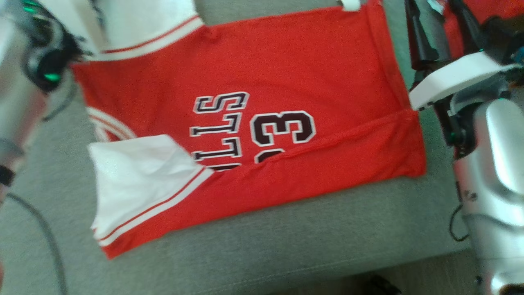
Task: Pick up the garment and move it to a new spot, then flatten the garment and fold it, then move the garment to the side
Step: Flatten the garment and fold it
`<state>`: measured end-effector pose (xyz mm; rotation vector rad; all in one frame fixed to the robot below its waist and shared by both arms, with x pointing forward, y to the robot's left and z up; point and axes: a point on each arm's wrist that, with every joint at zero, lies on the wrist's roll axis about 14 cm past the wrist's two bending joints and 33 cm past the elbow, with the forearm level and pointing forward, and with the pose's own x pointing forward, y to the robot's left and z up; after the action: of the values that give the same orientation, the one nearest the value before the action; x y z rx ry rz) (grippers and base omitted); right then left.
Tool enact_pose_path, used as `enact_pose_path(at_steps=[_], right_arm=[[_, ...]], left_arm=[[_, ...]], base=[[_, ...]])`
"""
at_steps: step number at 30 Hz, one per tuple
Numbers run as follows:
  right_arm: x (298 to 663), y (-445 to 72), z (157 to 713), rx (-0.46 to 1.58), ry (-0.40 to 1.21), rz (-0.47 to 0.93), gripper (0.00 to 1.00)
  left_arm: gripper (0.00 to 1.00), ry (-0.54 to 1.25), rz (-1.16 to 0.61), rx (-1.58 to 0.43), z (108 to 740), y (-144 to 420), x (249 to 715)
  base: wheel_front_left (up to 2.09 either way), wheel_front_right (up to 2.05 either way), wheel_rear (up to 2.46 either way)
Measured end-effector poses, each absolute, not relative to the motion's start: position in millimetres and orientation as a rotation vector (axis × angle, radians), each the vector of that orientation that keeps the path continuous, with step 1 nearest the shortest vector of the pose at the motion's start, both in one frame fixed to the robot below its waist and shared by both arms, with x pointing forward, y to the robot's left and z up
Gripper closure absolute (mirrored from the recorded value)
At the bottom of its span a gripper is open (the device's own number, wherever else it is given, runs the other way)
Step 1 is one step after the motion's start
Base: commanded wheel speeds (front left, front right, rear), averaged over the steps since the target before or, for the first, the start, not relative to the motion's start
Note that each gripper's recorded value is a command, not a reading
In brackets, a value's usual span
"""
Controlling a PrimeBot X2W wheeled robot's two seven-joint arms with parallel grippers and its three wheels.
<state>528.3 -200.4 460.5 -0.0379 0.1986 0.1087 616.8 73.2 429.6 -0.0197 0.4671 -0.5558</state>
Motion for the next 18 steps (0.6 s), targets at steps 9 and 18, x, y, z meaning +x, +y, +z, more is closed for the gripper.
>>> enact_pose_path(at_steps=[9, 18], right_arm=[[551.1, -172.2, 452.5, -0.077, 0.31, 0.215, 0.0], [556.5, -183.1, 404.5, -0.157, 0.555, 0.212, 0.0]], left_arm=[[1.0, 0.329, -0.59, -0.004, 471.4, 87.4, 575.2], [1.0, 0.284, -0.614, -0.008, 482.7, 90.2, 544.9]], base=[[0.0, 0.0, 0.0], [0.0, 0.0, 0.0]])
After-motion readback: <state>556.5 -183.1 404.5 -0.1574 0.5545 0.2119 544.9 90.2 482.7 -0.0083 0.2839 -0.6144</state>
